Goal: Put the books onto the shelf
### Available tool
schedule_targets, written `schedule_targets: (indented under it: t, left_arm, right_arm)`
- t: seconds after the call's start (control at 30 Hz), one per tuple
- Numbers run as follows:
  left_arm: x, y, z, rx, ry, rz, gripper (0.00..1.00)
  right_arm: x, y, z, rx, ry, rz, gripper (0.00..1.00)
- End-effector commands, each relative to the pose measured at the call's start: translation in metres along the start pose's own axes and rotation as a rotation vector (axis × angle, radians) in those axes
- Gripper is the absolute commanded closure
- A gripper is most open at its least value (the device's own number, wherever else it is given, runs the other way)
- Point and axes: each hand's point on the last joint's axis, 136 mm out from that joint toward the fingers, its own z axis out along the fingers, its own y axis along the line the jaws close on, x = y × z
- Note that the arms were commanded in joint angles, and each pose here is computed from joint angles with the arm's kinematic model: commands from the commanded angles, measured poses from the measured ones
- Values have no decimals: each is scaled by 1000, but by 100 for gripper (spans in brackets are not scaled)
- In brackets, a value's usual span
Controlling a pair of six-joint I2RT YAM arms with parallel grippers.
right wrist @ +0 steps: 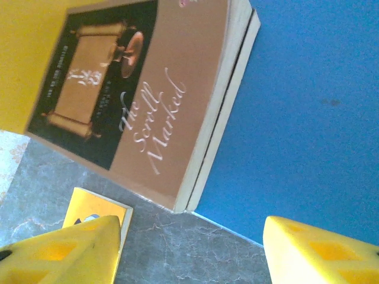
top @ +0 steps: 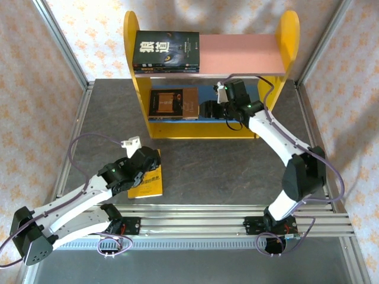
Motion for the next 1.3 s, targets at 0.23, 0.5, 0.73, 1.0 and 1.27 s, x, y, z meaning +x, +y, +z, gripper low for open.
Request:
schedule_targets:
  t: [0.23, 0.5, 0.73, 1.0, 1.27]
  left_arm:
    - [44, 42, 24, -191, 154, 26, 20]
    - [67, 31, 46, -205, 275, 87, 19]
    - [81, 12, 59, -146, 356, 116, 20]
    - [109, -29, 76, 10, 493, 115, 22]
    - [134, -85, 91, 181, 568, 107, 25]
  right_arm:
    - [19, -5, -22, -3, -140, -2, 35]
    - [87, -19, -9, 21, -89, 23, 35]
    - [127, -15, 7, -17, -8, 62, 35]
    - [132, -14, 10, -29, 11, 84, 35]
    - [134, -18, 7, -1, 19, 91, 35]
